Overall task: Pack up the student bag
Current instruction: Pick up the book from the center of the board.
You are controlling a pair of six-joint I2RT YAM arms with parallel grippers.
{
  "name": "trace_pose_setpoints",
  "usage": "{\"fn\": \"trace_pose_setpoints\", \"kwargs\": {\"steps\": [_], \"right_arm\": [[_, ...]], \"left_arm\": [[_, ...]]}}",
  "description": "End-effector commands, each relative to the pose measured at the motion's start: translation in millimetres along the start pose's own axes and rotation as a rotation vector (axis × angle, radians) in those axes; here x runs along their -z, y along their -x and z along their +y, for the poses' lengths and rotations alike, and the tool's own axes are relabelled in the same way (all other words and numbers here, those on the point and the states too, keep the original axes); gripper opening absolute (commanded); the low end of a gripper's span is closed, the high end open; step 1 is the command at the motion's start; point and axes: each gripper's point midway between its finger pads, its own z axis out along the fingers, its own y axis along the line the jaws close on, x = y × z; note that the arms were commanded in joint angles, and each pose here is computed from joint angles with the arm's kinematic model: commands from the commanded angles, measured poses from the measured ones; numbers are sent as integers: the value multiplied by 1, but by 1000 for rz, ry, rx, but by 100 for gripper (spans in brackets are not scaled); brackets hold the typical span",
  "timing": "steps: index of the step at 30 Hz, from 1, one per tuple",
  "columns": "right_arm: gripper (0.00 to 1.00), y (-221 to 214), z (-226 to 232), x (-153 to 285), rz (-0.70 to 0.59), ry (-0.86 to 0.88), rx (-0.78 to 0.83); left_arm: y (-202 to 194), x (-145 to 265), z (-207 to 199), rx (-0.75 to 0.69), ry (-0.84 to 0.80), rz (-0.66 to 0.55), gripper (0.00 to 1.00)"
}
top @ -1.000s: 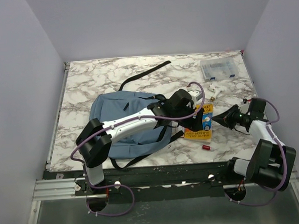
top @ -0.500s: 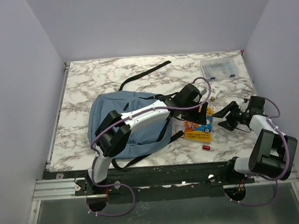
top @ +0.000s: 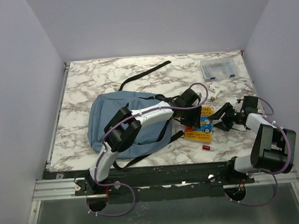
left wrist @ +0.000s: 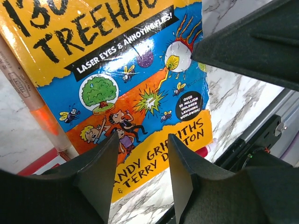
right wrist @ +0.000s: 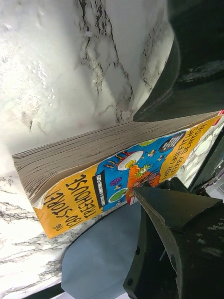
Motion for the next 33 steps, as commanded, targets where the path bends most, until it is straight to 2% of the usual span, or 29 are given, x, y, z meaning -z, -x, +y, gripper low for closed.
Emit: {"fn": "trace_pose_setpoints", "kwargs": {"steps": [1,4,18,25,33], "right_arm": [[60,-6,-1,-4,14,7,9],[59,-10,4,-3,34,37,7],[53,-22,49,23,84,211,3],[46,-23,38,20,83,159,23],[44,-30,24,6,102,42,70]], "left_arm": [[-14,-13,16,75,19,58,47],[-17,-16,17,98,6,77,44],[-23,-24,17,132,-32,112,43],[-21,-21,19,136,-35,102,43],[-22,-21,19,137,-42,98,42]]}}
